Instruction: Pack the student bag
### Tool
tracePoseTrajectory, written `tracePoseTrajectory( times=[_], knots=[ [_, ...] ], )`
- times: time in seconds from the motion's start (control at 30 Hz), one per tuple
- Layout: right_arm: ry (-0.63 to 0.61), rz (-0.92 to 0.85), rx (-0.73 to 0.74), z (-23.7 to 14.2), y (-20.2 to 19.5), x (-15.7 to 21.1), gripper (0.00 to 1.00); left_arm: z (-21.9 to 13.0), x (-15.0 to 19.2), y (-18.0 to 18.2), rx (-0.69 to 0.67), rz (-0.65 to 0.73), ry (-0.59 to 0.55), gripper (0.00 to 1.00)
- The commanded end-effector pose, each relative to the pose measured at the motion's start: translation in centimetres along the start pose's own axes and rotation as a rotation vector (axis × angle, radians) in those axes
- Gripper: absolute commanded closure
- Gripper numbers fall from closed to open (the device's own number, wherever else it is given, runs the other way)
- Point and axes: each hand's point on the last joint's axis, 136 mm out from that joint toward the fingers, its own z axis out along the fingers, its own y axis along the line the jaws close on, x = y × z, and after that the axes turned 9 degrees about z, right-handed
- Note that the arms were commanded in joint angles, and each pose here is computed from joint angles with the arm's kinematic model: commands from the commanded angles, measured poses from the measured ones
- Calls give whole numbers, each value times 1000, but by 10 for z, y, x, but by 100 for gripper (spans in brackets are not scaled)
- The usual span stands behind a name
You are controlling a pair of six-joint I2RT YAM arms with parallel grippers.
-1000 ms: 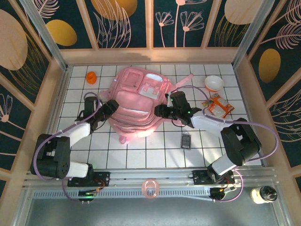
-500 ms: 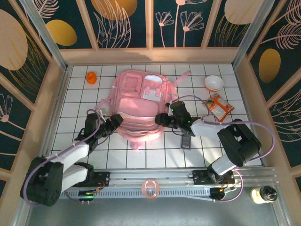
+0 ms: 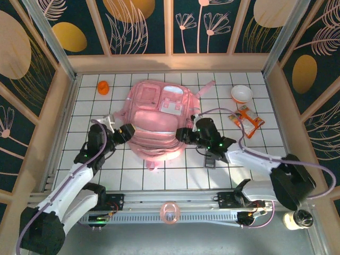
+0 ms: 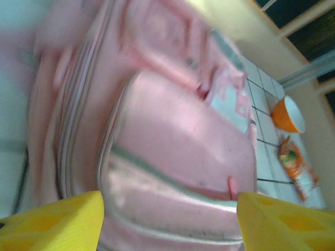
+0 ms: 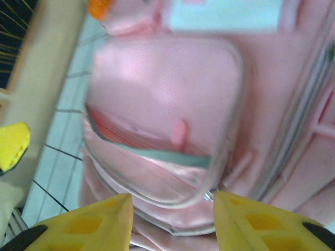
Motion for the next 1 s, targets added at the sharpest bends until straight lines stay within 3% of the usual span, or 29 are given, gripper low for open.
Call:
tracePoseTrajectory(
  times=[0.0, 0.17, 0.3, 0.43, 0.73, 0.97],
  knots=[
    [-160, -107, -24, -31, 23, -37, 56, -15, -44, -24, 7, 487, -96, 34],
    [-302, -187, -112, -68, 39, -57, 54, -12, -40, -64, 219, 953, -49, 37],
    [-398, -209, -188, -90, 45, -66, 47, 1, -4, -76, 386, 1167, 41, 40],
    [-395, -210, -219, -93, 43, -65, 40, 12, 50, -81, 518, 1428, 118, 37],
    [-347, -218, -221, -81, 38, -60, 40, 53, 89, -75, 444, 1657, 176, 30],
    [-335, -221, -222, -78, 36, -57, 40, 77, 98, -69, 382, 1672, 209, 29]
  ],
)
